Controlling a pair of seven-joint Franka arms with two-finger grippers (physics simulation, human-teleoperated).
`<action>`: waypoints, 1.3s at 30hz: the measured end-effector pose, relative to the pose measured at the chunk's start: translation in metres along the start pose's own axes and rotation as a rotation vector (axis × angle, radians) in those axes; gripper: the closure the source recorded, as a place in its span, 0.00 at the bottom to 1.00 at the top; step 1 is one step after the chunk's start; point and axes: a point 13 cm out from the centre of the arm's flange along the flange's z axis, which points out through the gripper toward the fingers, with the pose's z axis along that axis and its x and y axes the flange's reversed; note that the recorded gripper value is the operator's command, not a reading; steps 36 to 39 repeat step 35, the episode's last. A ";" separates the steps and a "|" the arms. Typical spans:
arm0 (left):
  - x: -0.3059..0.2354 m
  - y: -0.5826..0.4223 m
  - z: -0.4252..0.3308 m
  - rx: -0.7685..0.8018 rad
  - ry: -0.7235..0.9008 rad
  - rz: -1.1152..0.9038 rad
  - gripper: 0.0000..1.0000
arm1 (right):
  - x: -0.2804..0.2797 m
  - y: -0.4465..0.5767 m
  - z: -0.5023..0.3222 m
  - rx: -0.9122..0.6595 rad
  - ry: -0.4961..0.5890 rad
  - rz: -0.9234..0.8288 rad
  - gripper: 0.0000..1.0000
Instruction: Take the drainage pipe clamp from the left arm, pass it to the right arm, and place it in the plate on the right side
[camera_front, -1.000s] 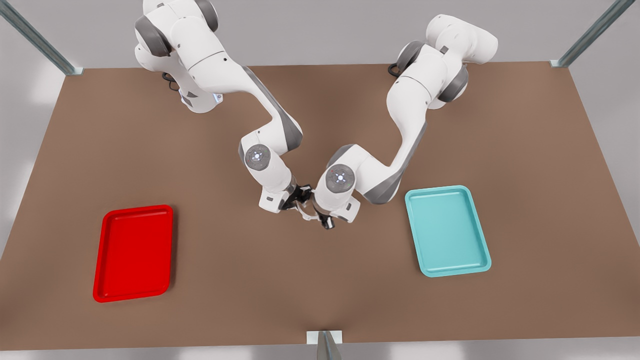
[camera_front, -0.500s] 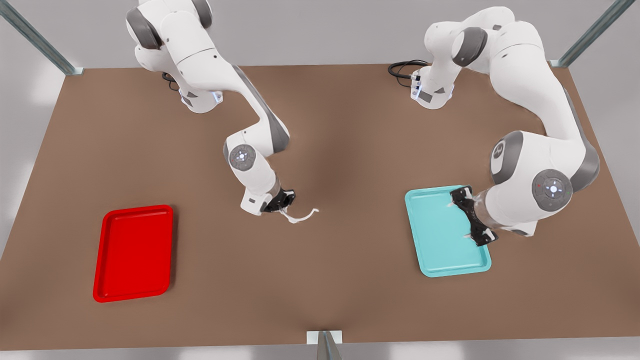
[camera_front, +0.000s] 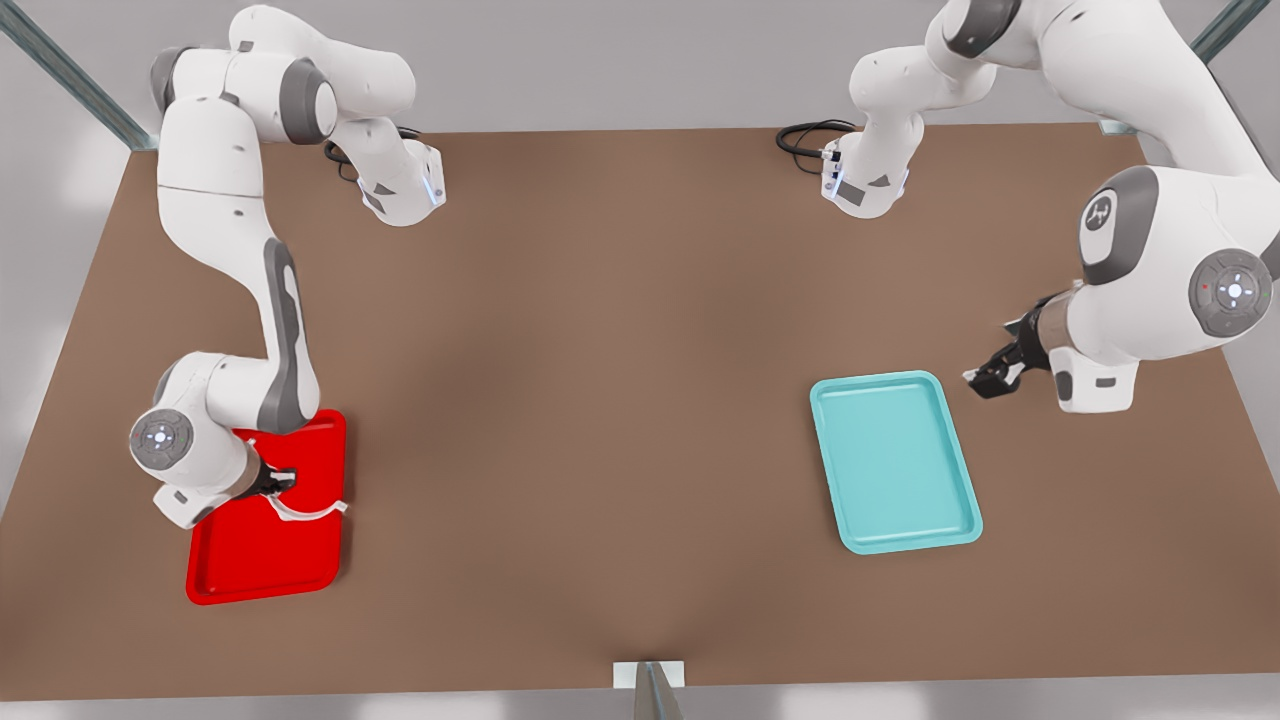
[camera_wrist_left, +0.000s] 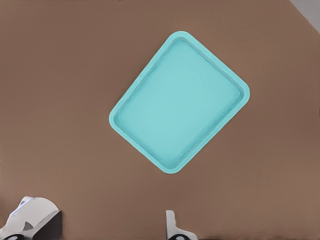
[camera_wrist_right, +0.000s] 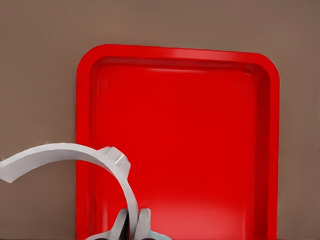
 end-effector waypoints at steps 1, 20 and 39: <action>0.000 0.001 0.000 -0.001 0.002 0.051 0.00 | 0.001 -0.003 0.005 0.016 0.009 -0.033 0.79; -0.002 0.007 0.001 -0.005 0.016 0.641 0.00 | -0.026 -0.029 -0.011 0.071 -0.064 -0.251 0.00; -0.003 0.007 0.003 -0.007 0.020 0.820 0.00 | 0.104 0.107 -0.344 -0.205 -0.020 -0.150 0.00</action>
